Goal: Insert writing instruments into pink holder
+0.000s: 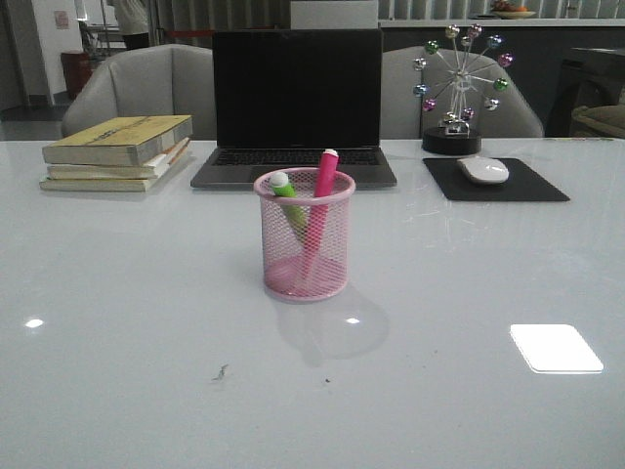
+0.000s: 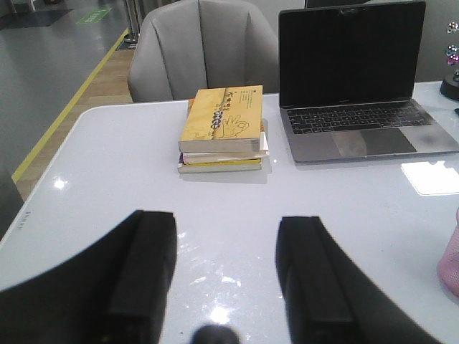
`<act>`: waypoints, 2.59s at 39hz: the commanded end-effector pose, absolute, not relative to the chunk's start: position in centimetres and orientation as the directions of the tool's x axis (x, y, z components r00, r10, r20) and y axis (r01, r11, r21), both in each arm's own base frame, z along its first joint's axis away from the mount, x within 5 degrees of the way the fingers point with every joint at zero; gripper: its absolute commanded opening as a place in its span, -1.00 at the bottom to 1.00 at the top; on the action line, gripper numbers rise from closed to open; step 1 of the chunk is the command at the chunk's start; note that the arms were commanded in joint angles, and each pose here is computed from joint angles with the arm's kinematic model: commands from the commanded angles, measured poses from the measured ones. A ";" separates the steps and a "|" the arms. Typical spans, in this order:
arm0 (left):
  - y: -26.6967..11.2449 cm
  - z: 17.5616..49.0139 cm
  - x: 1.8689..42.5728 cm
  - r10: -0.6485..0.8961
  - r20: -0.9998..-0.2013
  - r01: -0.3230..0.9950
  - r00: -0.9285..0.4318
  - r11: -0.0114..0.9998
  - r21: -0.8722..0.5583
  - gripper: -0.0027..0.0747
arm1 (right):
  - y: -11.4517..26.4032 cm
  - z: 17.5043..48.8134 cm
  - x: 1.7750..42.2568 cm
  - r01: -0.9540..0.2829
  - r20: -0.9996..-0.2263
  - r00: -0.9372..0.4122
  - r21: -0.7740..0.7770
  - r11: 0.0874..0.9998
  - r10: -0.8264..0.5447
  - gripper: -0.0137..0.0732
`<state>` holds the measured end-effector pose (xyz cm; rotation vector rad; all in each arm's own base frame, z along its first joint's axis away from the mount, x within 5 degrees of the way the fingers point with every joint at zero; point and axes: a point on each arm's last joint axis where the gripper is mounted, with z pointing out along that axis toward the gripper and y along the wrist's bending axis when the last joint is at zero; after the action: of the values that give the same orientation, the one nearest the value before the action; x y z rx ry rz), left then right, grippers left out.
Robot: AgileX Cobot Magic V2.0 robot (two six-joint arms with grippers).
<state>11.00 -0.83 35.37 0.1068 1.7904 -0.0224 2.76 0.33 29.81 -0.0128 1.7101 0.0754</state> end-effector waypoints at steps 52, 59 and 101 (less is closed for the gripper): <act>-0.8 37.1 11.0 0.039 -0.994 0.078 -0.103 0.996 0.031 0.06 | 0.1 19.3 5.6 -0.012 -0.998 -0.042 0.051 0.999 0.050 -0.61; -0.8 37.1 11.0 0.039 -0.994 0.078 -0.103 0.996 0.031 0.06 | 0.1 19.3 5.6 -0.012 -0.998 -0.042 0.051 0.999 0.050 -0.61; -0.2 31.6 2.2 -0.041 -0.920 0.078 0.390 0.997 -0.011 -0.67 | 0.1 19.3 5.6 -0.012 -0.998 -0.042 0.051 0.999 0.050 -0.61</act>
<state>3.17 -0.28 30.91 0.0504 1.2936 -0.0707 5.60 0.19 18.47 0.0341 1.7101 0.0670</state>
